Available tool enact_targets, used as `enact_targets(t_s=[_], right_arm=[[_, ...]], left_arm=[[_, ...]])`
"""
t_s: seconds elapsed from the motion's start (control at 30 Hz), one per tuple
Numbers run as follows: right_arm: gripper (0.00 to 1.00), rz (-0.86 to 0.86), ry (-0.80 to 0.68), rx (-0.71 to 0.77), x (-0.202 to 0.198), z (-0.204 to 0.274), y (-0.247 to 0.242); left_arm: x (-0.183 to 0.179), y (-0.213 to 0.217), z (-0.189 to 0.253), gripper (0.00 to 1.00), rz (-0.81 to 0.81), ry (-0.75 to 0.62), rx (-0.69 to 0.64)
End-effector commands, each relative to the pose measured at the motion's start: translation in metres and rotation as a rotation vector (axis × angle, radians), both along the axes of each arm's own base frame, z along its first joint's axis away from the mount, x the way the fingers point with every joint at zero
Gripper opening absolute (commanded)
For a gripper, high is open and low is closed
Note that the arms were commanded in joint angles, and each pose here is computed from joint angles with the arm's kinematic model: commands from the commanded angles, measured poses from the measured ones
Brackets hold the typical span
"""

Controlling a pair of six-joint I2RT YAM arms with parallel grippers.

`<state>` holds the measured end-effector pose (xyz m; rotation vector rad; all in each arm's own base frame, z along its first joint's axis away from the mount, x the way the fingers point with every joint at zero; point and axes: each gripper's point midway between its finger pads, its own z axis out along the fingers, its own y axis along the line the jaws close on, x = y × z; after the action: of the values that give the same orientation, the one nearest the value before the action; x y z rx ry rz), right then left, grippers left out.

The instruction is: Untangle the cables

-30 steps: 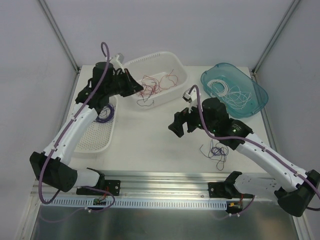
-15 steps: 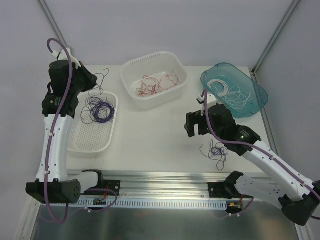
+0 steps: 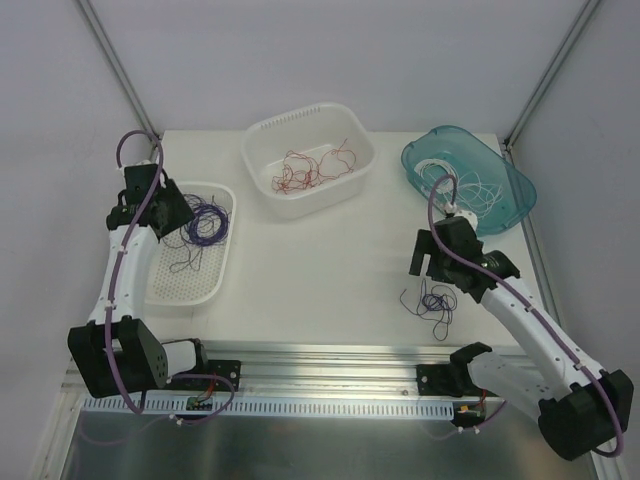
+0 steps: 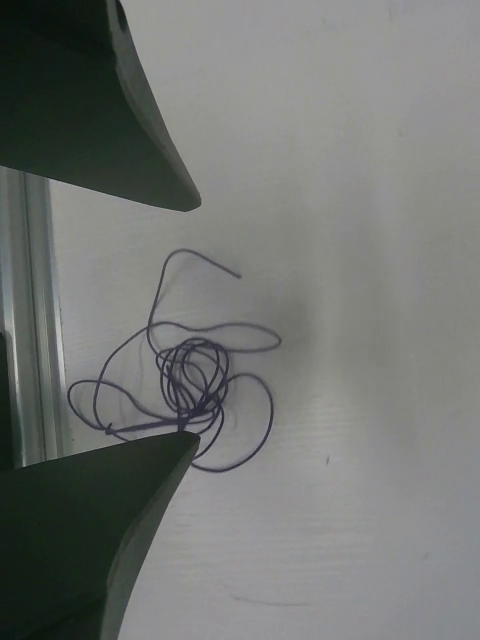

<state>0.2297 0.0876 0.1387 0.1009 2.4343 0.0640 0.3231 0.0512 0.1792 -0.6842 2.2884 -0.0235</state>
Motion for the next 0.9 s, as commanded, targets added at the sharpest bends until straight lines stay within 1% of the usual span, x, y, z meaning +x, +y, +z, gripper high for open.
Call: enact_targets(t_s=[0.0,0.1,0.13,0.2,0.27,0.33,0.43,0.47,0.53,0.57,0.6,0.63,0.7,0.73,0.77,0.8,0.87], right_arm=[[0.98,-0.2,0.057,0.03,-0.015,-0.015,-0.033],[0.99,-0.319,0.106,0.032,-0.024,-0.031,-0.056],[0.99,-0.366,0.122,0.046,-0.026,-0.035,-0.064],[0.95,-0.411,0.16,0.071,-0.033,-0.048,-0.067],[0.9,-0.456,0.199,0.098,-0.038,-0.062,-0.069],[0.87,-0.47,0.228,0.109,-0.04,-0.071,-0.07],[0.78,-0.476,0.254,0.116,-0.043,-0.086,-0.068],[0.73,-0.475,0.256,0.121,-0.04,-0.09,-0.067],[0.69,-0.467,0.284,0.119,-0.045,-0.101,-0.066],[0.63,-0.466,0.295,0.117,-0.044,-0.106,-0.065],[0.6,-0.461,0.3,0.115,-0.045,-0.109,-0.065],[0.53,-0.448,0.309,0.116,-0.046,-0.112,-0.063],[0.4,-0.408,0.291,0.128,-0.041,-0.111,-0.059],[0.21,-0.362,0.273,0.142,-0.036,-0.106,-0.053],[0.12,-0.331,0.245,0.149,-0.029,-0.101,-0.049],[0.01,-0.279,0.212,0.155,-0.025,-0.094,-0.04],[0.01,-0.172,0.141,0.159,-0.01,-0.073,-0.026]], left_arm=[[-0.004,0.001,0.012,0.56,0.009,-0.047,0.013],[-0.005,-0.01,0.02,0.79,-0.061,-0.078,-0.011],[-0.006,-0.014,0.023,0.91,-0.087,-0.088,-0.019],[-0.007,-0.027,0.028,0.99,-0.147,-0.11,-0.061],[-0.009,-0.041,0.033,0.99,-0.209,-0.129,-0.104],[-0.011,-0.049,0.039,0.99,-0.243,-0.152,-0.12],[-0.015,-0.069,0.049,0.99,-0.315,-0.183,-0.143],[-0.016,-0.075,0.051,0.99,-0.336,-0.188,-0.15],[-0.019,-0.093,0.057,0.98,-0.395,-0.2,-0.16],[-0.02,-0.101,0.059,0.98,-0.418,-0.204,-0.163],[-0.022,-0.108,0.06,0.98,-0.441,-0.207,-0.167],[-0.024,-0.123,0.064,0.98,-0.491,-0.212,-0.17],[-0.026,-0.138,0.066,0.97,-0.542,-0.21,-0.186],[-0.028,-0.149,0.071,0.98,-0.58,-0.217,-0.205],[-0.032,-0.163,0.072,0.97,-0.625,-0.213,-0.222],[-0.033,-0.172,0.072,0.98,-0.644,-0.201,-0.241],[-0.039,-0.195,0.076,0.97,-0.716,-0.196,-0.263]])
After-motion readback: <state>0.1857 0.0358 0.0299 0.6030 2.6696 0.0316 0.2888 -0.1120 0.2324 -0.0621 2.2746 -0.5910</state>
